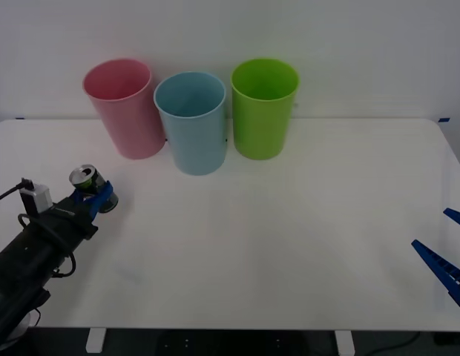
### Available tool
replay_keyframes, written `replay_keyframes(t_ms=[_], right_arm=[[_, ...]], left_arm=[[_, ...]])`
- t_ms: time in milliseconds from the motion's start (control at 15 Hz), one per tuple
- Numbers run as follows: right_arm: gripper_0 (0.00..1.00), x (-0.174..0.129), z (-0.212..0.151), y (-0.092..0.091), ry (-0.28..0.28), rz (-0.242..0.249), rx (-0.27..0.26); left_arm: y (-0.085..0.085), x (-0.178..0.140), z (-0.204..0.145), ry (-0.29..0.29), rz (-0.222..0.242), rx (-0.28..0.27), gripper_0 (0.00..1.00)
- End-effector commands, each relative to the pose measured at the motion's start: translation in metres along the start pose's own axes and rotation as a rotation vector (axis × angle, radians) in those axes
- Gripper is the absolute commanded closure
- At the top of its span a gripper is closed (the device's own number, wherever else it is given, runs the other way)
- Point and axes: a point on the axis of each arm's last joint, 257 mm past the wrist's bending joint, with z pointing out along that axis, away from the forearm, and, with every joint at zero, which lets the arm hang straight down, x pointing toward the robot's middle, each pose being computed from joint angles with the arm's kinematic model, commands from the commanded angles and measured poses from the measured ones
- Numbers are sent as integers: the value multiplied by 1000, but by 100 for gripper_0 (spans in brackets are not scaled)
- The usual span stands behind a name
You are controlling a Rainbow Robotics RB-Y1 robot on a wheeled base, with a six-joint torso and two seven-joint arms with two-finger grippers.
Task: Grasp the object on the table and drop it into the matching bin: aluminum can to the light blue bin, PET bottle to the pink bin.
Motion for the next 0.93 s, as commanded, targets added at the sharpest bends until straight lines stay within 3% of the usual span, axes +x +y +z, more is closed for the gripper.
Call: replay_keyframes(t_ms=[67, 333, 667, 933], right_arm=[[0, 0, 0, 0, 0, 0, 0], [0, 0, 0, 0, 0, 0, 0], [0, 0, 0, 0, 0, 0, 0], [0, 0, 0, 0, 0, 0, 0]], left_arm=[[-10, -27, -1, -50, 5, 20, 100], [-21, -62, 3, -110, 3, 49, 100], [-36, -106, 8, -160, -81, 78, 100], [-51, -147, 12, -208, -112, 103, 100]])
